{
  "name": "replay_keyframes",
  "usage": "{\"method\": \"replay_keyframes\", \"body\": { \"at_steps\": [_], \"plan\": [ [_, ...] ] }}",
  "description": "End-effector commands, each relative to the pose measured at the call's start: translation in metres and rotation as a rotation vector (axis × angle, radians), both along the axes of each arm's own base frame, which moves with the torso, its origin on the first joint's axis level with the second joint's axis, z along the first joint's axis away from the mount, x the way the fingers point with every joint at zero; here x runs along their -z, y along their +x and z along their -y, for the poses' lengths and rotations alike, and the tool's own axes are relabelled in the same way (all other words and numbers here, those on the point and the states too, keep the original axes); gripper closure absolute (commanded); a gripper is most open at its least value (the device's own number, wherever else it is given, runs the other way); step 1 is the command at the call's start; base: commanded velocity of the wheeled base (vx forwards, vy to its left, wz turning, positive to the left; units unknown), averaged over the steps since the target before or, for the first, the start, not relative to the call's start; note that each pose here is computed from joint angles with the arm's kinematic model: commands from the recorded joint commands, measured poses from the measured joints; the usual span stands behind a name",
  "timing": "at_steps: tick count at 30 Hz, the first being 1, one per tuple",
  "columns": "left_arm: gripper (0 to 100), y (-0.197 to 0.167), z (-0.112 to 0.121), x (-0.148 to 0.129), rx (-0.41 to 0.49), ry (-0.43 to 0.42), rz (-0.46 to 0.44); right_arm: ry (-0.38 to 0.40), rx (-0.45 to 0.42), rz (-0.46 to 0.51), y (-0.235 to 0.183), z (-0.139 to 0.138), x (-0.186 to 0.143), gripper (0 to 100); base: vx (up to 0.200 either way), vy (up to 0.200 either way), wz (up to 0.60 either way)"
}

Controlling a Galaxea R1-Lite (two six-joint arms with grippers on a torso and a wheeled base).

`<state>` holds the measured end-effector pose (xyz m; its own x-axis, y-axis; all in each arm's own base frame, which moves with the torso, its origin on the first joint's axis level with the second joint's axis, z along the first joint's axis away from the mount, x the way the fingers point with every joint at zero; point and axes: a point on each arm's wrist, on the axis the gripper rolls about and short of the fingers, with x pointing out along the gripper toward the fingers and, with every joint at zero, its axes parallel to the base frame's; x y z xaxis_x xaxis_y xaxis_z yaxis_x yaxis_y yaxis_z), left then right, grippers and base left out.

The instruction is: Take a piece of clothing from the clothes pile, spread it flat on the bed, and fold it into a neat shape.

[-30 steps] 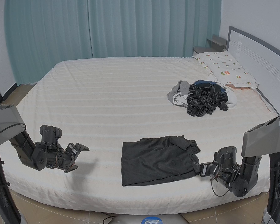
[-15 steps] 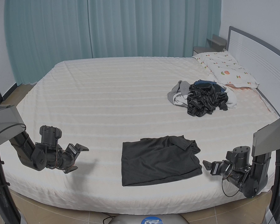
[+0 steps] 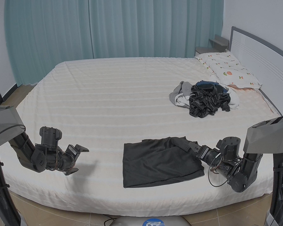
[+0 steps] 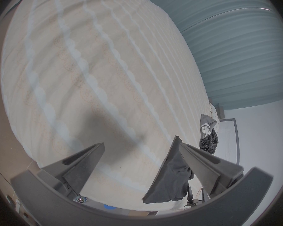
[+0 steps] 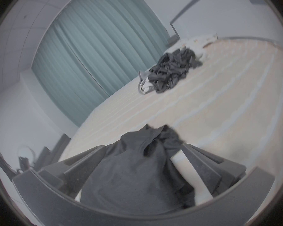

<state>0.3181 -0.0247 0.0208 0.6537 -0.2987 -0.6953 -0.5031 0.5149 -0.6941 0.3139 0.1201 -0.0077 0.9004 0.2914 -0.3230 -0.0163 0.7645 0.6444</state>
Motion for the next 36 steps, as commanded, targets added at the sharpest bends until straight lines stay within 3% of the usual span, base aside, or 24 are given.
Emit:
{"method": "replay_keyframes", "body": {
  "at_steps": [1,9,17,27,34,36],
  "plan": [
    [0,0.002,0.0,0.001,-0.003,-0.004,0.01,0.078,-0.077,-0.059,-0.001,-0.017,0.011,0,0.0,0.0,0.0],
    [0,-0.001,0.0,0.003,0.0,0.0,0.008,0.097,-0.12,-0.069,0.01,-0.024,0.019,0,0.0,0.0,0.0],
    [0,-0.001,0.0,0.003,-0.001,0.002,0.016,0.105,-0.135,-0.076,0.049,-0.037,0.022,0,0.0,0.0,0.0],
    [0,-0.001,0.0,0.003,0.0,0.003,0.018,0.107,-0.04,0.006,0.103,-0.021,0.002,0,0.0,0.0,0.0],
    [0,-0.001,0.001,0.002,0.002,0.007,0.02,0.077,0.028,0.01,0.111,-0.003,0.001,0,0.0,0.0,0.0],
    [0,-0.001,0.001,0.002,0.002,0.007,0.02,0.022,0.046,0.015,0.115,0.012,0.007,0,0.0,0.0,0.0]
  ]
}}
